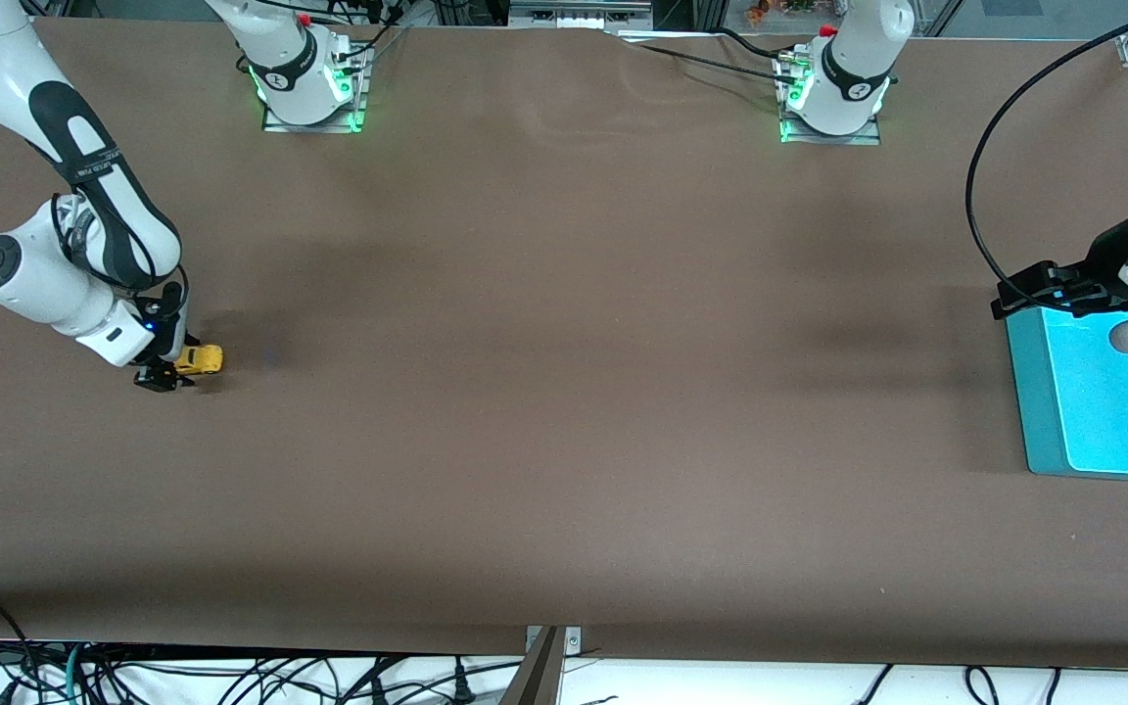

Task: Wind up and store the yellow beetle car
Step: 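Release the car with the right gripper, letting it roll away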

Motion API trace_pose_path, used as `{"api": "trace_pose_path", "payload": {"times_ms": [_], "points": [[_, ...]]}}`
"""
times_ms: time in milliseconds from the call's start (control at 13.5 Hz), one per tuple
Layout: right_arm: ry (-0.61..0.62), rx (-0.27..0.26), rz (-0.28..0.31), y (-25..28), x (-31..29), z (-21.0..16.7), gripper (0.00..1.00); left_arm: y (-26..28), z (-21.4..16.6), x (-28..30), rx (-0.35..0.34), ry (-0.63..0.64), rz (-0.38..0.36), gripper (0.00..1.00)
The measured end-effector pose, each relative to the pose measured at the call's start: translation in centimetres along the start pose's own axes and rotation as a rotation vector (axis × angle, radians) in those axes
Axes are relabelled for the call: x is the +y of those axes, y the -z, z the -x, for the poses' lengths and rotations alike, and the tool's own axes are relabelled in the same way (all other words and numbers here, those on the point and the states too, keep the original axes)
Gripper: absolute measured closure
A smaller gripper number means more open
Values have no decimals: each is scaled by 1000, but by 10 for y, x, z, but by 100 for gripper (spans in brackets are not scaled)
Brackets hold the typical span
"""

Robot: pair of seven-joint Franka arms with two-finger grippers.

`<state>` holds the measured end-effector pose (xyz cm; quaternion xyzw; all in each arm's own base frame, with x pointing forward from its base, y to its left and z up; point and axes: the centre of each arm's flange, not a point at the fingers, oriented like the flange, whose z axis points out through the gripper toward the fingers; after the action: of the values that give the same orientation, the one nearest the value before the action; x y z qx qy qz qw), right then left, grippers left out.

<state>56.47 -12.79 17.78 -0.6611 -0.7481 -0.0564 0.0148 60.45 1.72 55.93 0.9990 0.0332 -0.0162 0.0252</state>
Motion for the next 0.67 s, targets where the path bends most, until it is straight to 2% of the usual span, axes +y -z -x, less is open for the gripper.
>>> {"api": "trace_pose_path", "payload": {"times_ms": [74,372,669], "points": [[9,10,-2,5,10,-6,0,0,0,0,0,0,0,0],[6,32,4,23,36,-25,0,0,0,0,0,0,0,0],[-21,44,-19,25,38,-28,0,0,0,0,0,0,0,0]]}}
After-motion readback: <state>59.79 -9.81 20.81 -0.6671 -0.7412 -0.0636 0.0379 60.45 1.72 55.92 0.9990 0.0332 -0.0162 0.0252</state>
